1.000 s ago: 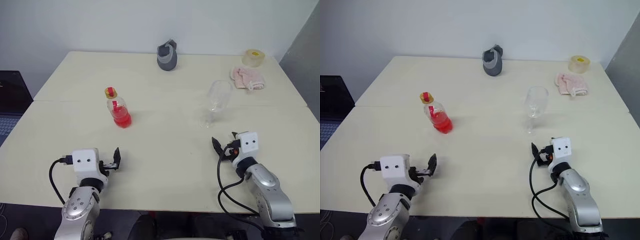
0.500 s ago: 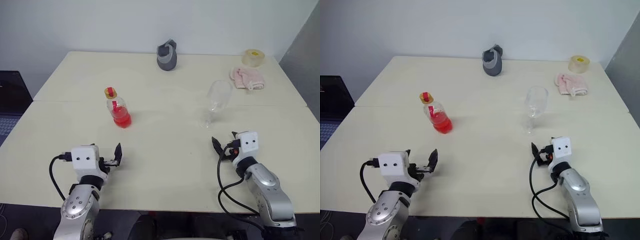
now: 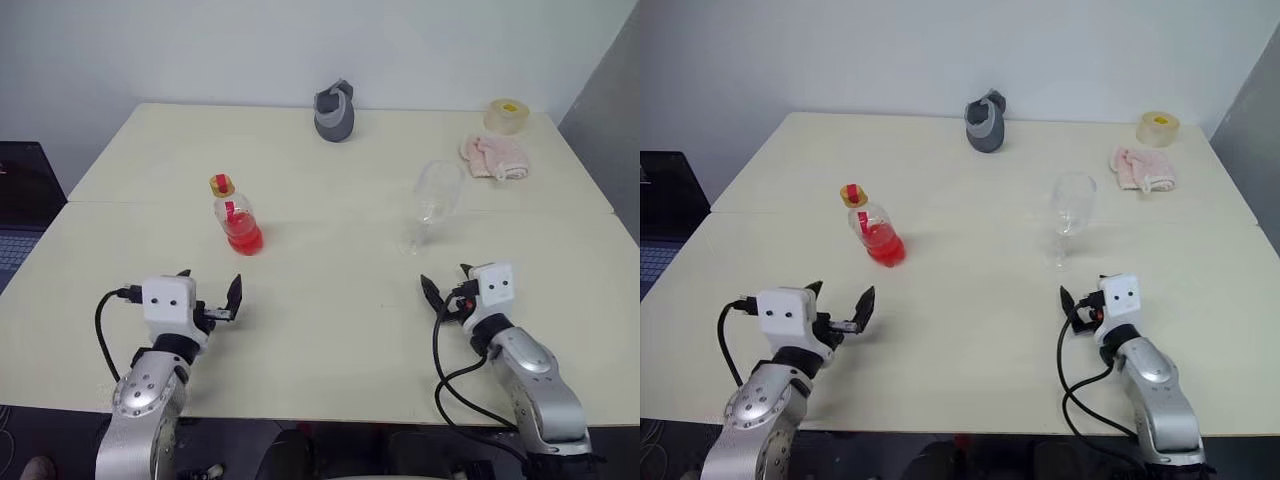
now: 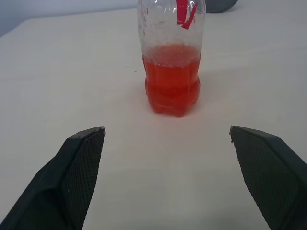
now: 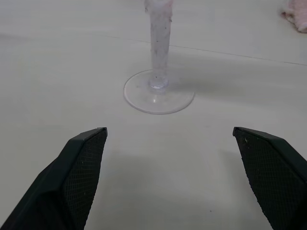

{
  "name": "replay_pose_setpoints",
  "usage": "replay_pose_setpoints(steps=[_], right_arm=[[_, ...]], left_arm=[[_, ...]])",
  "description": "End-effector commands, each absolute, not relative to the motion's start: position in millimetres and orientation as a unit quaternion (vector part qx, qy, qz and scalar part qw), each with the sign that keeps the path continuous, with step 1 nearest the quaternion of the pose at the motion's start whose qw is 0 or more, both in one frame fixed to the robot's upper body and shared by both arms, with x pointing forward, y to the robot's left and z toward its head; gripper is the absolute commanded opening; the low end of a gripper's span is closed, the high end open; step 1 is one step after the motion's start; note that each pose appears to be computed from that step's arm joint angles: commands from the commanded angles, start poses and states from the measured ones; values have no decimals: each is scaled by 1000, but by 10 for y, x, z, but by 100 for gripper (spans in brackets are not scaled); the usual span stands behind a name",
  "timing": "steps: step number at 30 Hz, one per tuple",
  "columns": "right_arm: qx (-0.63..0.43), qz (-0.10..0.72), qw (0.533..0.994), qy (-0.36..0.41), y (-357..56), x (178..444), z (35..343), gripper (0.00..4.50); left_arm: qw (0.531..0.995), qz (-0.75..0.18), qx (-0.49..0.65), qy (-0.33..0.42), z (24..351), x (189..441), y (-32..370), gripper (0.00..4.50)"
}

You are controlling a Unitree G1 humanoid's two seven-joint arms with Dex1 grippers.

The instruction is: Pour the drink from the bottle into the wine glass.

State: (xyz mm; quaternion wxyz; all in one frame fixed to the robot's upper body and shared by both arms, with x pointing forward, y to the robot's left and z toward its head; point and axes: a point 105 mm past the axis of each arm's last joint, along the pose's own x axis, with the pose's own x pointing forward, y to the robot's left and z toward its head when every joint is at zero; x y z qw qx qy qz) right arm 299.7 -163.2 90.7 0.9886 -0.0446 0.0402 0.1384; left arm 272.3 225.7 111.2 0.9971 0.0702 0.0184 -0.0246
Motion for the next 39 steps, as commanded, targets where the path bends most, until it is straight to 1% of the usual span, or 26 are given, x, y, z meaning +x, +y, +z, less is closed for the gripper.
replay_pose_setpoints(steps=[1, 9, 12, 24, 32, 39], right_arm=[[-47, 142, 989, 4, -1586, 3001, 1083, 450], [-46, 141, 989, 3, -1577, 3000, 1090, 450], [-46, 140, 989, 3, -1576, 3000, 1095, 450], [-48, 146, 988, -1, -1554, 3008, 1125, 450], [-42, 145, 989, -4, -1547, 3034, 1163, 450], [-41, 146, 989, -3, -1528, 3028, 1160, 450]], left_arm=[[995, -31, 91, -3, 1203, 2812, 2337, 448], [993, -46, 106, -13, 1236, 2981, 2428, 448], [992, -50, 111, -23, 1288, 3119, 2402, 448], [990, -64, 104, -63, 1490, 3509, 2324, 448], [990, -85, 98, -60, 1467, 3630, 2272, 448], [990, -85, 95, -58, 1402, 3707, 2323, 448]])
